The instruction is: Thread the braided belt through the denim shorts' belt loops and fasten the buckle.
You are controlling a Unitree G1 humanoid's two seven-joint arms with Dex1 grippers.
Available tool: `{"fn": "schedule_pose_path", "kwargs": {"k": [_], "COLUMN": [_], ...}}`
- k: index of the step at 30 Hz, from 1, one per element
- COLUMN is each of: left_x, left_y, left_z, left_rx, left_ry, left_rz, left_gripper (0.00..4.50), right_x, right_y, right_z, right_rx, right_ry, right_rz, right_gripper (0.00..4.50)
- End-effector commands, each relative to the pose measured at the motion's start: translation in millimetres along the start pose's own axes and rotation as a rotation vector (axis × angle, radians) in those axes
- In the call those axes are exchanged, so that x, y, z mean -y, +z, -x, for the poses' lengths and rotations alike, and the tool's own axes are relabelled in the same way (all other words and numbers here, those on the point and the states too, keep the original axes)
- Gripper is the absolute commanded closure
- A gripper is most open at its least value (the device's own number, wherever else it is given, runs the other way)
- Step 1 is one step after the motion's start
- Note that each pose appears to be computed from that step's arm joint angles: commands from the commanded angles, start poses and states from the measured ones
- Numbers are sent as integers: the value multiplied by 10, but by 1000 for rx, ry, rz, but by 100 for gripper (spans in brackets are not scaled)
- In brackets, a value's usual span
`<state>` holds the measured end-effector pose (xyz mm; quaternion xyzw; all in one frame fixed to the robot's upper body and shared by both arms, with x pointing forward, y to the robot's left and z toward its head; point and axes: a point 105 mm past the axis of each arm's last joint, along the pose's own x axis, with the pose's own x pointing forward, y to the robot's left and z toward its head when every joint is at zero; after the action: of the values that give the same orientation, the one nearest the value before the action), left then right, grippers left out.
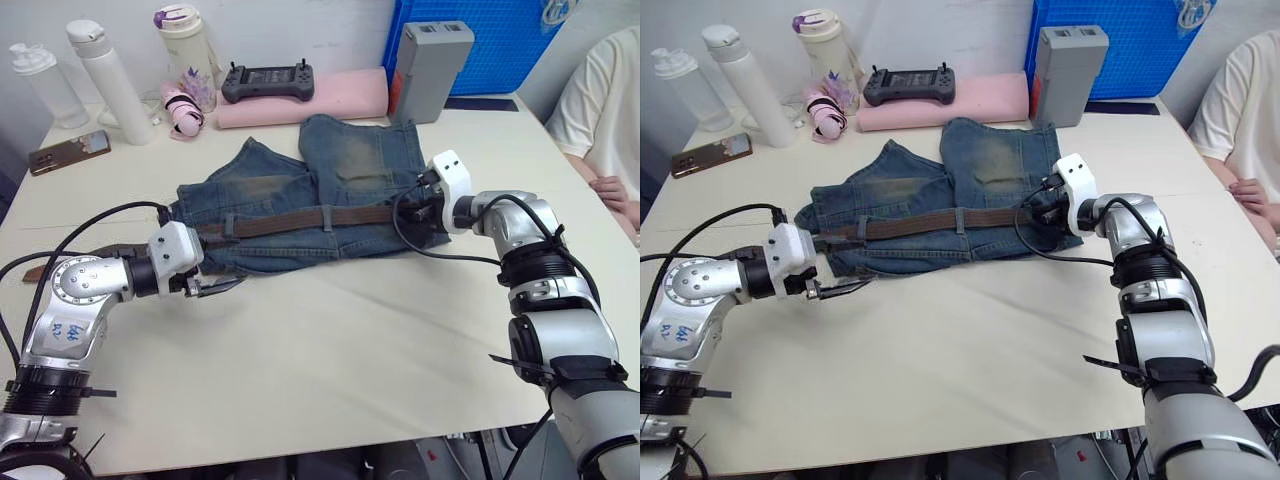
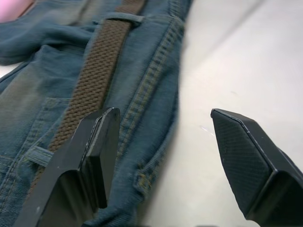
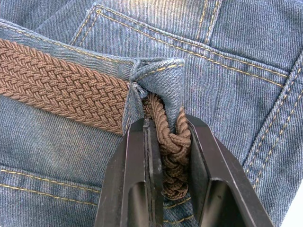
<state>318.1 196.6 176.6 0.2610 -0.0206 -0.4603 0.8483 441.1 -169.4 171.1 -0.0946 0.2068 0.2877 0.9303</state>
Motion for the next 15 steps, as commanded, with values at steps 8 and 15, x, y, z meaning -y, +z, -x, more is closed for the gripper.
{"fn": "schedule_pose_path", "kwargs": {"k": [8, 15], "left_x": [-716, -827], "left_y": [-351, -448], "left_z": [90, -10], "left_rx": [-20, 6], "left_ry": [237, 251], "left_rz": [540, 755], "left_gripper": [112, 112], "right_x": [-349, -501], "right_y": [123, 55], "right_z": [225, 304], "right_rx": [116, 136], "right_ry": [82, 66], "right_rz": [86, 76], "right_gripper": [414, 414]}}
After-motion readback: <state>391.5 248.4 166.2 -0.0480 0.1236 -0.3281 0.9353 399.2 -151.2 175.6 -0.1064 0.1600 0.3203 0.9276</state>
